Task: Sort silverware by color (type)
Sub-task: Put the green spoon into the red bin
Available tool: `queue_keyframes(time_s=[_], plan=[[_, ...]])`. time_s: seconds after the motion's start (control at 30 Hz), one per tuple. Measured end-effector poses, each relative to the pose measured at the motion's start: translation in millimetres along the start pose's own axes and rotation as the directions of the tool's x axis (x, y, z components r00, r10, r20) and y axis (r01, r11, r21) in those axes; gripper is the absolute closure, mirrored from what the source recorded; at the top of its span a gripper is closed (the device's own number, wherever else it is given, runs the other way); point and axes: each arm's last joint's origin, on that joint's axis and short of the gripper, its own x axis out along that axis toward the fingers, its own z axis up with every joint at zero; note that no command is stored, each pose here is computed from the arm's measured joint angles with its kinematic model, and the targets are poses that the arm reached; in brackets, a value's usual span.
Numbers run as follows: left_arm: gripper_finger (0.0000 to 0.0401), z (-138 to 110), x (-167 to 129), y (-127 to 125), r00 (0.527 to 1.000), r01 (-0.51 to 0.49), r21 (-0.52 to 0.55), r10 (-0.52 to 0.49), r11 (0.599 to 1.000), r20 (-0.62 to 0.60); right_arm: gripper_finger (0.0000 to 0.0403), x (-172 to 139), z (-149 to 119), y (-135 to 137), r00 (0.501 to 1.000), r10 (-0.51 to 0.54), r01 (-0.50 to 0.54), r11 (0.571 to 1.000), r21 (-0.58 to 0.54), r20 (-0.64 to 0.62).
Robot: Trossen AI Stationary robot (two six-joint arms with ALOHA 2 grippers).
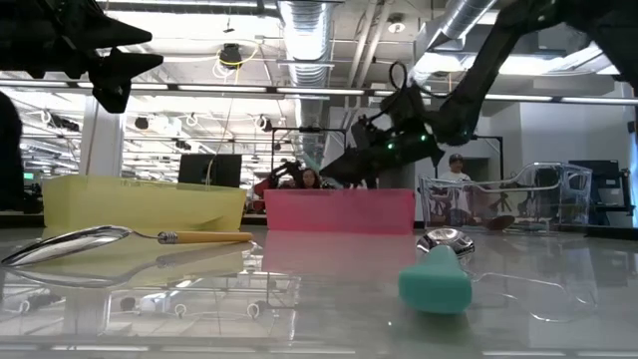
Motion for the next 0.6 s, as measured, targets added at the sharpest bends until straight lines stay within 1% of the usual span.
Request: queue_keyframes(time_s=[0.13, 0.27, 0.4, 0.53, 0.6], plan=[[0.0253, 0, 0, 0, 1.0, 0.0, -0.012, 0.0, 1.0, 0.001, 0.0311, 8, -3, -6, 1.0, 0.014, -0.015, 0.999, 0.042, 0.019], [0.0253, 0, 0, 0, 1.0, 0.003, -0.013, -0.003, 1.0, -0.001, 0.0311, 10, -1, -6, 1.0, 0.013, -0.014, 0.999, 0.032, 0.016], [0.0253, 0, 0, 0, 1.0, -0.001, -0.009, 0.001, 1.0, 0.001, 0.0311, 9, -1, -8, 1.0, 0.005, -0.006, 0.998, 0.061, 0.009], [0.0253, 0, 0, 0, 1.0, -0.003, -0.007, 0.003, 1.0, 0.002, 0.0311, 8, -8, -12, 0.996, -0.074, 0.078, 0.993, 0.09, -0.055], [0.0253, 0, 0, 0, 1.0, -0.003, -0.007, 0.003, 1.0, 0.001, 0.031, 8, -11, -12, 0.993, -0.085, 0.092, 0.991, 0.093, -0.08]])
